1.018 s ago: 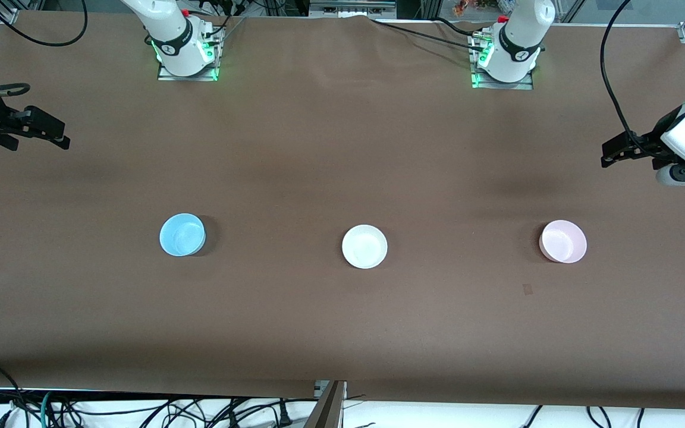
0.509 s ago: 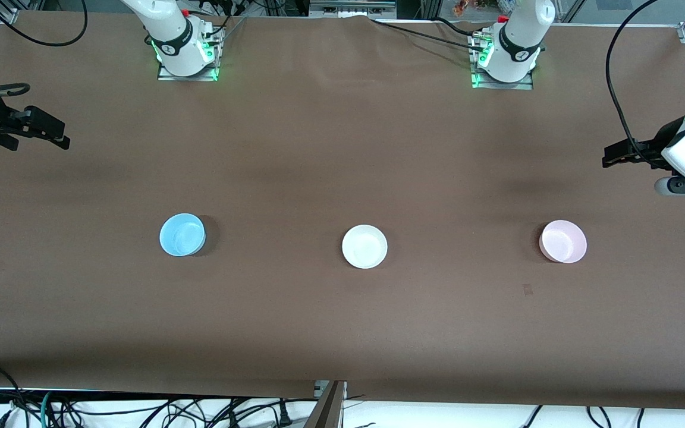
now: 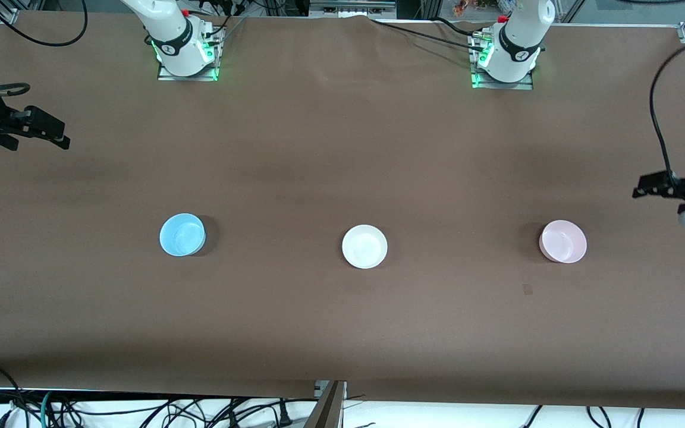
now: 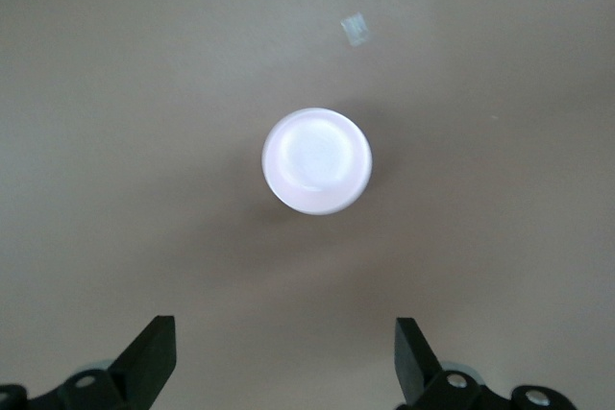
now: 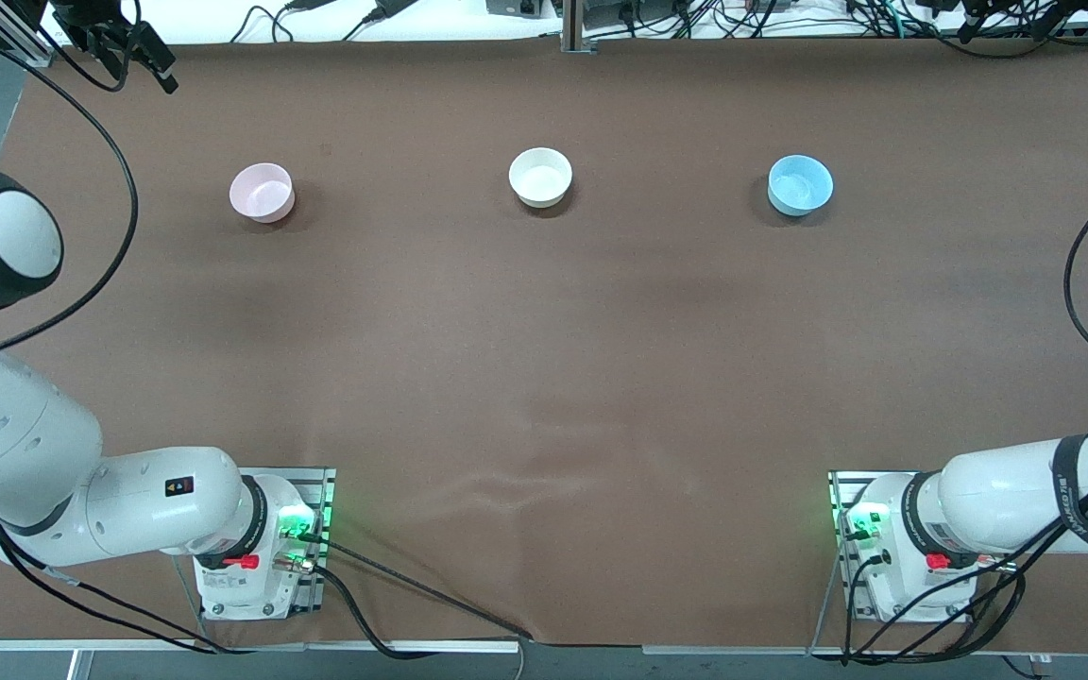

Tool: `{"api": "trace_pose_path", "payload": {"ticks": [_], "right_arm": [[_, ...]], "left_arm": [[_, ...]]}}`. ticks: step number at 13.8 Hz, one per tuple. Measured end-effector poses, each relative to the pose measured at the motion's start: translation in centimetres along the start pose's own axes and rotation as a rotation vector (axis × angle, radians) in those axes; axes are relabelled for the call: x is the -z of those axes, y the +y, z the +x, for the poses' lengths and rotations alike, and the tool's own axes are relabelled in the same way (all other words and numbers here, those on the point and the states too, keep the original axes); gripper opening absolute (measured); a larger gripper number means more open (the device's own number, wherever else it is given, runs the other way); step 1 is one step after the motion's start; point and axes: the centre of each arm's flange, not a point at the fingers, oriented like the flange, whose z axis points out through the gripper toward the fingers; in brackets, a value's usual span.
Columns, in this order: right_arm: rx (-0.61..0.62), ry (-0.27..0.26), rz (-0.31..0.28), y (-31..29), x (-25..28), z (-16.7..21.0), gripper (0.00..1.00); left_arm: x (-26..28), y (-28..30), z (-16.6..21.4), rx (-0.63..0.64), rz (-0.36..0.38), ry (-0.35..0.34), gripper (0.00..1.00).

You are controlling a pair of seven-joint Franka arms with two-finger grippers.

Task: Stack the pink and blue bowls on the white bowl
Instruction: 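Reach the left gripper down to the pale pink bowl and grasp its rim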

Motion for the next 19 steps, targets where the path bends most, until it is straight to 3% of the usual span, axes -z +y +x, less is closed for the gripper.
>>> {"api": "trace_pose_path", "payload": {"ticks": [6, 12, 17, 19], "right_arm": [[0.000, 0.000, 0.000, 0.0, 0.0, 0.0, 1.00], [0.000, -0.001, 0.000, 0.0, -0.1, 0.1, 1.00], [0.002, -0.013, 0.001, -0.1, -0.8, 0.4, 1.00], [0.002, -0.017, 0.001, -0.1, -1.0, 0.5, 1.00]], "left_arm": [[-9.5, -4.9, 4.9, -0.203, 0.079, 0.110, 1.00], [-20.2, -5.0, 7.0, -0.260, 0.003, 0.027, 1.00], [-25.7, -4.1, 7.0, -0.274, -0.056, -0.034, 1.00], [-27.2, -3.9, 6.9, -0.276, -0.072, -0.050, 0.81]]}}
